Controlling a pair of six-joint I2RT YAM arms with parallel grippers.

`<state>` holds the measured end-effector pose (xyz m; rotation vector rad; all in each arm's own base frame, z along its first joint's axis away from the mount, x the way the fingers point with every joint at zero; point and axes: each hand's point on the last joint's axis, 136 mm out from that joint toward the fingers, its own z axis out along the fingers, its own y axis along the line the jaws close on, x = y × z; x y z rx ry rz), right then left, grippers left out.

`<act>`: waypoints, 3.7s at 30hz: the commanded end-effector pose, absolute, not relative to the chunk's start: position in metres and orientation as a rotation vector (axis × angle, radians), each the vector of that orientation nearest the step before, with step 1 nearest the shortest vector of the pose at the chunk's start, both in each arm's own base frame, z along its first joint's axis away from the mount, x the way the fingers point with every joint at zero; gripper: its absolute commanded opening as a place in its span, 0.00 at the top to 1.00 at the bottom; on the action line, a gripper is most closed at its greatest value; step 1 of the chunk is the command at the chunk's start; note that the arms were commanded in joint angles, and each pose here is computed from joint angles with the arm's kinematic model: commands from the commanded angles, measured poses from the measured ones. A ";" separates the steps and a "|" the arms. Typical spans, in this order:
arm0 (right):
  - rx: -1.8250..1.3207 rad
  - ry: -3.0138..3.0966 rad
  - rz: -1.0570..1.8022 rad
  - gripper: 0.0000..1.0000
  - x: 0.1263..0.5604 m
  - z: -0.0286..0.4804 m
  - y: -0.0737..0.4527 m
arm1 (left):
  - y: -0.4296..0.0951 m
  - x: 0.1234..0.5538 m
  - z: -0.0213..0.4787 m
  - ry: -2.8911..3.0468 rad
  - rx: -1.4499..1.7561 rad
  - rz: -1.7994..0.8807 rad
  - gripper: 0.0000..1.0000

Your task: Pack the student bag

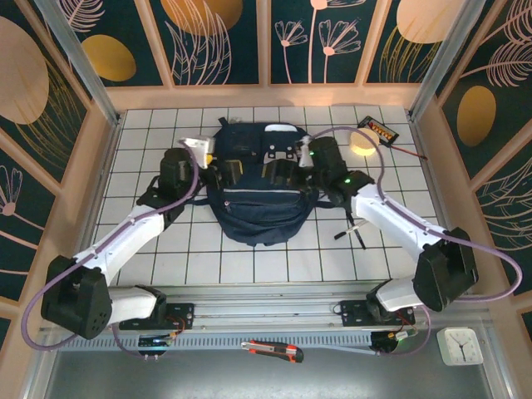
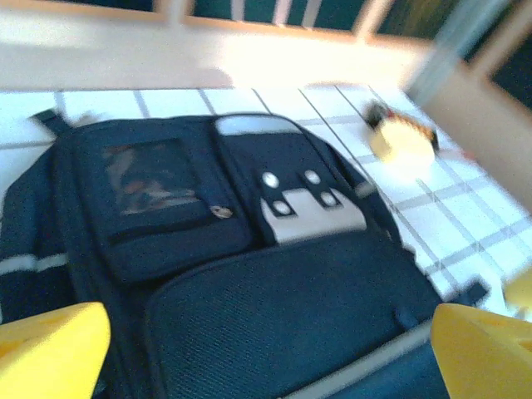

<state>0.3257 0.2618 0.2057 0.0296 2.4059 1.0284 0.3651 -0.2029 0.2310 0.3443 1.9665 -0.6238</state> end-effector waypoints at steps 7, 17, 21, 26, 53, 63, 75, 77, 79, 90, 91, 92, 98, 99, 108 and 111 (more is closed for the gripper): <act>0.448 2.700 0.968 0.12 0.315 0.122 0.212 | -0.225 0.348 0.200 1.943 0.777 -0.410 0.07; 0.428 2.714 1.083 0.14 0.337 0.120 0.243 | -0.218 0.339 0.206 1.904 0.766 -0.394 0.07; 0.413 2.709 1.112 0.14 0.341 0.128 0.253 | -0.215 0.337 0.204 1.908 0.768 -0.383 0.07; 0.402 2.702 1.117 0.14 0.344 0.140 0.261 | -0.213 0.337 0.202 1.910 0.778 -0.362 0.06; 0.448 2.700 1.137 0.30 0.351 0.150 0.269 | -0.250 0.329 0.154 1.876 1.261 -0.309 0.08; 0.454 2.710 1.126 0.30 0.350 0.148 0.269 | -0.251 0.345 0.136 1.881 1.327 -0.225 0.10; 0.455 2.725 1.123 0.30 0.343 0.141 0.270 | -0.263 0.388 0.170 1.867 1.137 -0.193 0.30; 0.453 2.726 1.121 0.30 0.343 0.141 0.270 | -0.265 0.389 0.170 1.875 1.128 -0.205 0.44; 0.450 2.727 1.121 0.30 0.343 0.140 0.270 | -0.267 0.389 0.167 1.888 1.137 -0.221 0.65; 0.498 2.667 0.810 0.14 0.352 0.160 0.208 | -0.247 0.410 0.171 2.038 0.884 -0.148 1.00; 0.522 2.644 0.727 0.13 0.354 0.165 0.190 | -0.241 0.414 0.175 2.055 0.838 -0.109 1.00; 0.549 2.616 0.652 0.12 0.355 0.171 0.172 | -0.233 0.418 0.178 2.067 0.791 -0.066 1.00; 0.841 2.546 0.435 0.24 0.327 0.157 0.063 | -0.220 0.416 0.203 2.042 0.630 -0.067 1.00; 0.943 2.570 0.431 0.26 0.314 0.144 0.046 | -0.220 0.415 0.204 2.044 0.616 -0.078 1.00; 1.243 2.706 0.306 0.38 0.254 0.077 -0.007 | -0.223 0.406 0.203 2.054 0.592 -0.158 1.00; 1.258 2.713 0.324 0.42 0.260 0.066 -0.007 | -0.222 0.404 0.203 2.054 0.597 -0.154 1.00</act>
